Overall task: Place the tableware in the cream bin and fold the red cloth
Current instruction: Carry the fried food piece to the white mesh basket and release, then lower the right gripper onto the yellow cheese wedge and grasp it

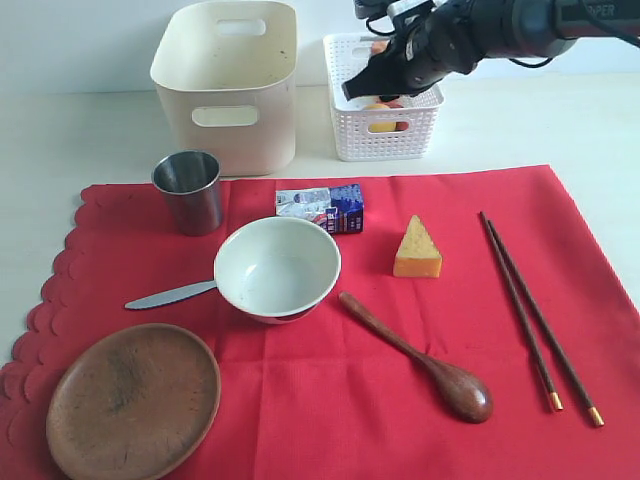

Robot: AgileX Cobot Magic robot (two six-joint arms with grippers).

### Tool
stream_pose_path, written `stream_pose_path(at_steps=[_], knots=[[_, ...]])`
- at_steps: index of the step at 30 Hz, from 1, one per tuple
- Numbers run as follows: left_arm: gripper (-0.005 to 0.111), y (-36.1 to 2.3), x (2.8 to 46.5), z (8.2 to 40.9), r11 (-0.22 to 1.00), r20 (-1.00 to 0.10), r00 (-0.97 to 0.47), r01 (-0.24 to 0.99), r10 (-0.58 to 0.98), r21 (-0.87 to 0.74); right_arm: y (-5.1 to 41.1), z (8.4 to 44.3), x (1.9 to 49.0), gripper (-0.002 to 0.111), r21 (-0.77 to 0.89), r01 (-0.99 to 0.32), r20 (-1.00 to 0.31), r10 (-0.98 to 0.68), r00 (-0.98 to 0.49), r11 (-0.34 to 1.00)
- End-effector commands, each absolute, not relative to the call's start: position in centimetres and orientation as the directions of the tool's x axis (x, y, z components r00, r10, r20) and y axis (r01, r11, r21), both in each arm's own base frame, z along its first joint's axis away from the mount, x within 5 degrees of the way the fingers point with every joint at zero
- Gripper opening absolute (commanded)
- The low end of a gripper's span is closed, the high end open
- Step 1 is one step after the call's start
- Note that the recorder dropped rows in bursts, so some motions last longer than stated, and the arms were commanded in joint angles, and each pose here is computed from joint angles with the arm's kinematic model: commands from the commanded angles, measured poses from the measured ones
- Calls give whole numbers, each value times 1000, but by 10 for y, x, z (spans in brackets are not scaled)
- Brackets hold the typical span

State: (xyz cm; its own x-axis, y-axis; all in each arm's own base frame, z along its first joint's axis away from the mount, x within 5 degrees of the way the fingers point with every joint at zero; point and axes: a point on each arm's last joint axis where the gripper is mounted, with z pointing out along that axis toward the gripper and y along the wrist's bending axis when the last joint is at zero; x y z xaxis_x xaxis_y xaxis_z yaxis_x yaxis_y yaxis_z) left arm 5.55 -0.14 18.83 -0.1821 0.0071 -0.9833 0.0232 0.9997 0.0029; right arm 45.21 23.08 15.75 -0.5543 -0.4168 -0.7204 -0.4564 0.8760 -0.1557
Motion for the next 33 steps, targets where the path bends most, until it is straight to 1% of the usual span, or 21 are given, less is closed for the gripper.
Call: stream_pose_path(at_steps=[1,2,5,10,12,16,23,25,26,28,29,30,33], knots=[[3,-2,55,190,1000,-986,-168,28,7,2,236,157,452,38,-166,-478,-735,-431,-523,863],[3,-2,55,190,1000,-986,-168,28,7,2,236,157,452,45,-166,-478,-735,-431,-524,863],[3,-2,55,190,1000,-986,-168,28,7,2,236,157,453,58,-165,-478,-736,-431,-522,862],[3,-2,55,190,1000,-986,-168,28,7,2,237,157,453,75,-161,-478,-740,-426,-521,864],[3,-2,55,190,1000,-986,-168,28,7,2,237,157,453,77,-161,-478,-740,-426,-521,864],[3,-2,55,190,1000,-986,-168,28,7,2,236,162,452,77,-166,-475,-738,-428,-522,864],[3,-2,55,190,1000,-986,-168,28,7,2,227,202,444,77,-198,-444,-732,-433,-526,874],[3,-2,55,190,1000,-986,-168,28,7,2,223,214,441,75,-219,-434,-724,-444,-528,874],[3,-2,55,190,1000,-986,-168,28,7,2,220,221,439,71,-232,-429,-719,-451,-529,873],[3,-2,55,190,1000,-986,-168,28,7,2,216,233,435,61,-252,-416,-709,-459,-535,874],[3,-2,55,190,1000,-986,-168,28,7,2,213,240,432,52,-255,-407,-707,-456,-541,877],[3,-2,55,190,1000,-986,-168,28,7,2,212,245,431,46,-257,-402,-707,-454,-542,879],[3,-2,55,190,1000,-986,-168,28,7,2,207,259,425,23,-261,-383,-704,-446,-553,886]])
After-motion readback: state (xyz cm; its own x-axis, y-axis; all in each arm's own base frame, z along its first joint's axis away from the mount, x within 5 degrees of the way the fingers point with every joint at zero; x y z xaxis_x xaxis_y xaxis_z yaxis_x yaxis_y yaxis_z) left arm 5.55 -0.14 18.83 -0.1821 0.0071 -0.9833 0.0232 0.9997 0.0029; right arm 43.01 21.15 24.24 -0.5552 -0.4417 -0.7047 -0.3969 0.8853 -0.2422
